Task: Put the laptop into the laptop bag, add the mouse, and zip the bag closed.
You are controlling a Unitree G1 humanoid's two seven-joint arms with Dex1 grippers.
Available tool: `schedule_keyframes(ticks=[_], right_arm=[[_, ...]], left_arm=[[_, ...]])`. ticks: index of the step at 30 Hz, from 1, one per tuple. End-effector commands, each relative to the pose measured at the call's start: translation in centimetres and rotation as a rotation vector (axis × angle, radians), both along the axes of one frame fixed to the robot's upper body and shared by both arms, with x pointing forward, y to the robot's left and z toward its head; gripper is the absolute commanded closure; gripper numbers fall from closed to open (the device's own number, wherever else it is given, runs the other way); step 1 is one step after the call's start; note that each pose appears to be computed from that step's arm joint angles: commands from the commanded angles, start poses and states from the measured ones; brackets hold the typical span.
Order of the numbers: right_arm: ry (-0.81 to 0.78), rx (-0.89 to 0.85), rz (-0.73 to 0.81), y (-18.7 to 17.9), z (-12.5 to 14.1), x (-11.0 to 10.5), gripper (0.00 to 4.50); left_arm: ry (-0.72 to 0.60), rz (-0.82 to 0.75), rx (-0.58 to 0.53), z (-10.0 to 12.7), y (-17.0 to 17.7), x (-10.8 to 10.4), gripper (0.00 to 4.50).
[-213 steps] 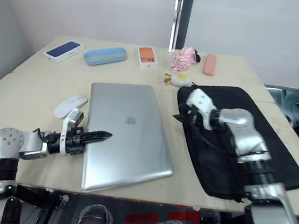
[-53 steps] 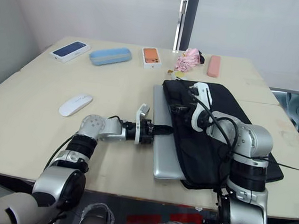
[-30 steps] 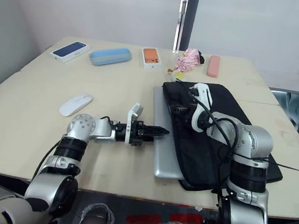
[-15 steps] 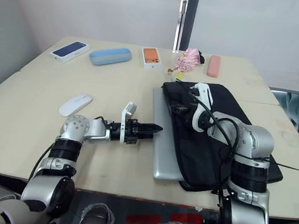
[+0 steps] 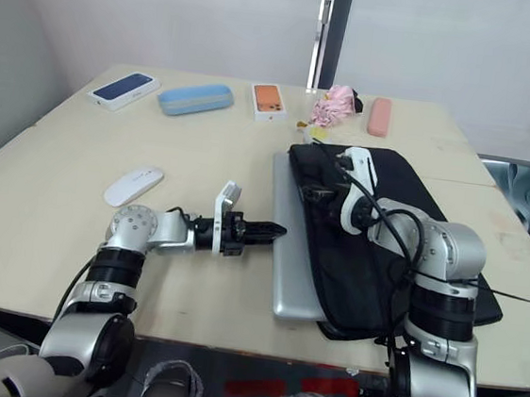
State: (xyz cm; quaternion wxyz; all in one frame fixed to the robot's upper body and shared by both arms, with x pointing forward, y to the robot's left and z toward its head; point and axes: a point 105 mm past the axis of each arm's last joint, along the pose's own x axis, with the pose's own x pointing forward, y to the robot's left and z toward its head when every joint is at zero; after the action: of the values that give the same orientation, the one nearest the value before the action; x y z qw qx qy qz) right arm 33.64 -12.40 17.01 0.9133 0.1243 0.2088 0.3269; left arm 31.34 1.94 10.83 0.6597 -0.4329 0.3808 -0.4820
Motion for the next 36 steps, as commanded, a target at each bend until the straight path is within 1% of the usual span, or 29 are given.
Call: schedule_keyframes(ticks=[1,5,7,11,26,36], right_arm=[[-0.065,0.035,0.029,0.8,1.7,-0.3,4.5],[-0.058,0.049,0.042,1.3,1.8,-0.7,4.5],[-0.054,0.056,0.049,1.5,1.8,-0.8,4.5],[-0.046,0.071,0.056,1.8,1.9,-1.0,4.5],[-0.046,0.173,0.053,3.5,3.8,-1.2,4.5],[-0.035,0.205,0.066,4.5,4.4,-1.5,4.5]], left_arm=[[-0.086,-0.058,-0.126,3.2,-1.8,-0.6,4.3],[-0.094,-0.052,-0.124,3.3,-2.8,-0.3,4.3],[-0.093,-0.04,-0.141,3.6,-3.2,0.1,4.3],[-0.099,-0.056,-0.134,3.4,-4.2,0.0,4.3],[-0.074,-0.07,-0.153,3.1,-6.5,0.3,4.3],[-0.082,-0.072,-0.16,3.1,-8.0,0.7,4.3]])
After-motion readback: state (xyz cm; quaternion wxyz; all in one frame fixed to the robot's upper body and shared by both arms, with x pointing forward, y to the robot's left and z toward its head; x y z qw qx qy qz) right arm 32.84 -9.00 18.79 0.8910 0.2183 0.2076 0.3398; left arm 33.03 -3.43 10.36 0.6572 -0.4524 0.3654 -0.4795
